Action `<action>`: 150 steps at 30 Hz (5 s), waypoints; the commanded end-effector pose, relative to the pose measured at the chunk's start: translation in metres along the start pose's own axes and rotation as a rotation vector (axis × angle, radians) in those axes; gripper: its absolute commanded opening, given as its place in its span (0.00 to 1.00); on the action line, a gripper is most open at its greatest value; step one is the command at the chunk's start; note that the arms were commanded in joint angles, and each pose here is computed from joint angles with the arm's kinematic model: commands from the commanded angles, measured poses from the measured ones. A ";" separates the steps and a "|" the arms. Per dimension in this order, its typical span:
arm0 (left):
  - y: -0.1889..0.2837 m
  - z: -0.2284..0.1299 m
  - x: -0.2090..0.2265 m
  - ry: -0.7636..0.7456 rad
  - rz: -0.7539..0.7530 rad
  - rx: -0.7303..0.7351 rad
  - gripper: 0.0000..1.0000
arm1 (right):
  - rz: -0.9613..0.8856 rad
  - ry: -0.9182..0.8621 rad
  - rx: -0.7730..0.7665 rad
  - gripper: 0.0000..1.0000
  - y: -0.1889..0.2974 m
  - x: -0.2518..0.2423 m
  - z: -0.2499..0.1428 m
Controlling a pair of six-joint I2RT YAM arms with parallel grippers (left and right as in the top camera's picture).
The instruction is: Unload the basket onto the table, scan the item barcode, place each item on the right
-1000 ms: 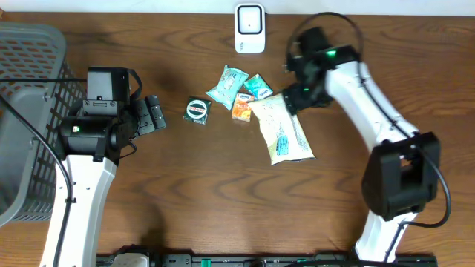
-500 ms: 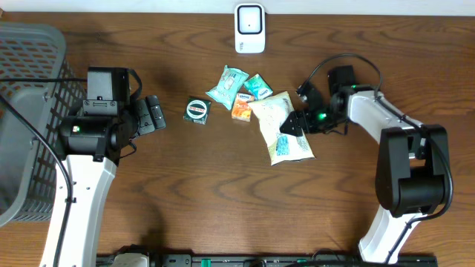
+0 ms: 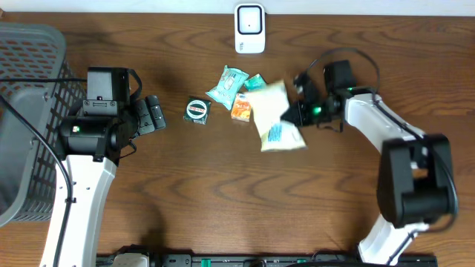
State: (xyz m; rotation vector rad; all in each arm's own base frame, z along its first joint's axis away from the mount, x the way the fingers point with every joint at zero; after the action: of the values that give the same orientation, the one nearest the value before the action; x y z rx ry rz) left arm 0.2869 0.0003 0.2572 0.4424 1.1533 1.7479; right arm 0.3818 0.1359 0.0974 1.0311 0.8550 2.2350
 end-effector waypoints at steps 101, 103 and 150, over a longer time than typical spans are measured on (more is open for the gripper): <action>0.002 0.002 0.002 -0.001 0.010 -0.012 0.97 | -0.024 -0.462 -0.466 0.01 -0.005 0.003 -0.029; 0.002 0.002 0.002 -0.001 0.010 -0.012 0.98 | -0.003 -0.349 -0.538 0.01 0.014 0.008 -0.013; 0.002 0.002 0.002 -0.001 0.010 -0.012 0.98 | -0.896 0.184 -0.439 0.02 0.137 -0.017 0.045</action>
State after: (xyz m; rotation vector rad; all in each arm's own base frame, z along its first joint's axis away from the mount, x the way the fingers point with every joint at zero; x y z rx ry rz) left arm 0.2869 0.0003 0.2572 0.4428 1.1536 1.7479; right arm 0.3790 0.0791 0.1696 0.4910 0.4829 1.8735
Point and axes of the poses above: each gripper's point midway between its finger pads, its own y axis back along the fingers, its own x axis along the line the jaws close on, z = x × y, the point moved 5 cm from there along y, back along the fingers, and after that the axes turned 14 degrees about y, right-handed, at the moved point
